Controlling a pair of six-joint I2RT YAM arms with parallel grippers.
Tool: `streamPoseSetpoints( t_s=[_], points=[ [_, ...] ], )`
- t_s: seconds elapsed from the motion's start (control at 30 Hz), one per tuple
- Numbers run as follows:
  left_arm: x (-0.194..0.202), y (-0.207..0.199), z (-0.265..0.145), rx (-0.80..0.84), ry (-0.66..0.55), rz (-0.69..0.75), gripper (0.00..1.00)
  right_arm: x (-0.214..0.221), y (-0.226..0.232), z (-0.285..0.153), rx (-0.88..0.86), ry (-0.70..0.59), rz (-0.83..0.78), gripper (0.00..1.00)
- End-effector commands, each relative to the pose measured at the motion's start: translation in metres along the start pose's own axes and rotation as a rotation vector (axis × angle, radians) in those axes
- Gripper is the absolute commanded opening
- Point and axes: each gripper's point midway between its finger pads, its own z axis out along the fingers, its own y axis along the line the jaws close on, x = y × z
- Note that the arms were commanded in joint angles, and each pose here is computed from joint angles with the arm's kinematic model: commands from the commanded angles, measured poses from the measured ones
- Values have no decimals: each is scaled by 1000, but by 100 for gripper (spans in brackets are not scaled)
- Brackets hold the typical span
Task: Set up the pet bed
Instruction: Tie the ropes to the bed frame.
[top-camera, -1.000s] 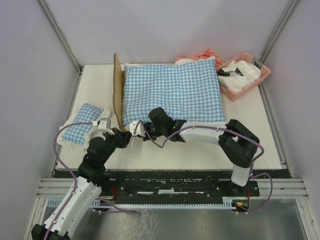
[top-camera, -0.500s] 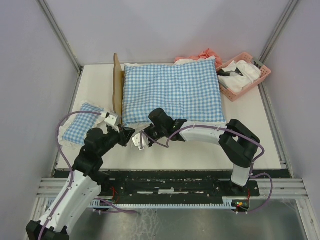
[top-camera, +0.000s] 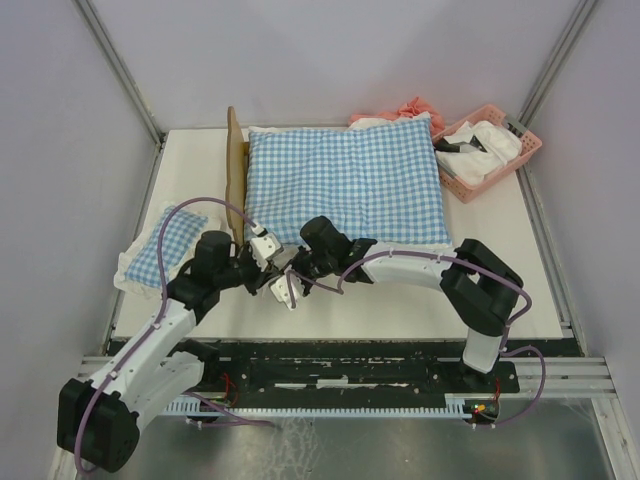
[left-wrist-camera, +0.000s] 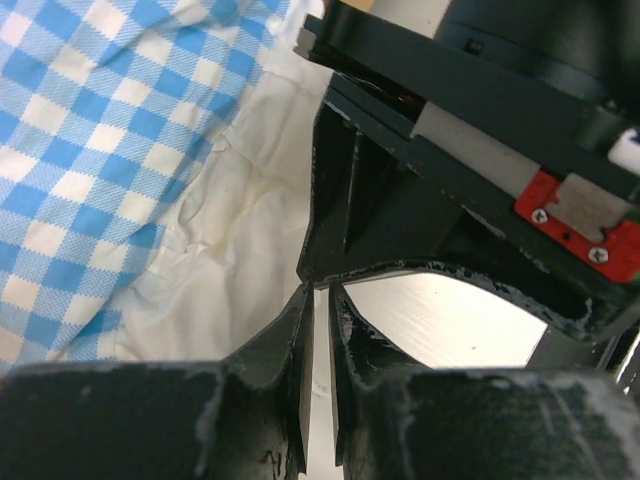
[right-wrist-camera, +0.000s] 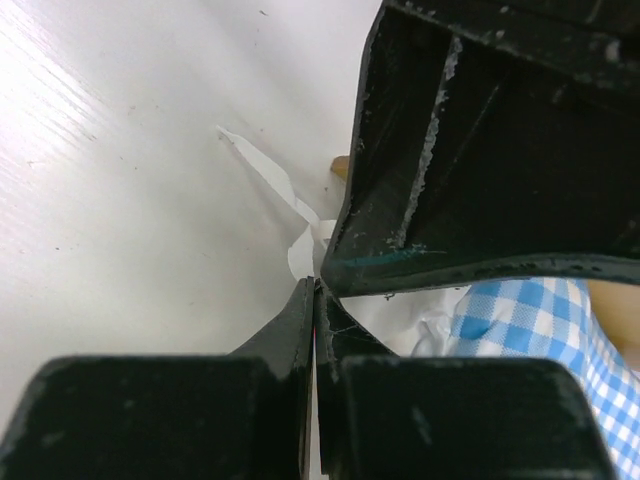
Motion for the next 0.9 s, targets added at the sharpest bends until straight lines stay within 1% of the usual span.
streamPoseSetpoints(
  t_s=[0.0,0.13,0.33,0.47,0.67,0.77,0.87],
  points=[
    [-12,0,1,59,-32,167,18,-17,-34,-18,111,-37,-128,2],
    [-12,-11,2,130,-43,205,22,-19,-34,-20,107,-46,-152,2],
    [4,0,2,80,26,220,26,-18,-29,-20,90,-54,-166,2],
    [9,9,7,49,57,227,28,-18,-26,-20,85,-56,-173,2],
    [-3,17,8,1,-2,262,28,-17,-25,-16,80,-63,-175,2],
    [-1,19,8,-9,5,271,28,-18,-26,-17,86,-66,-178,2],
    [-1,16,11,17,0,272,28,-19,-28,-17,91,-69,-179,2]
  ],
)
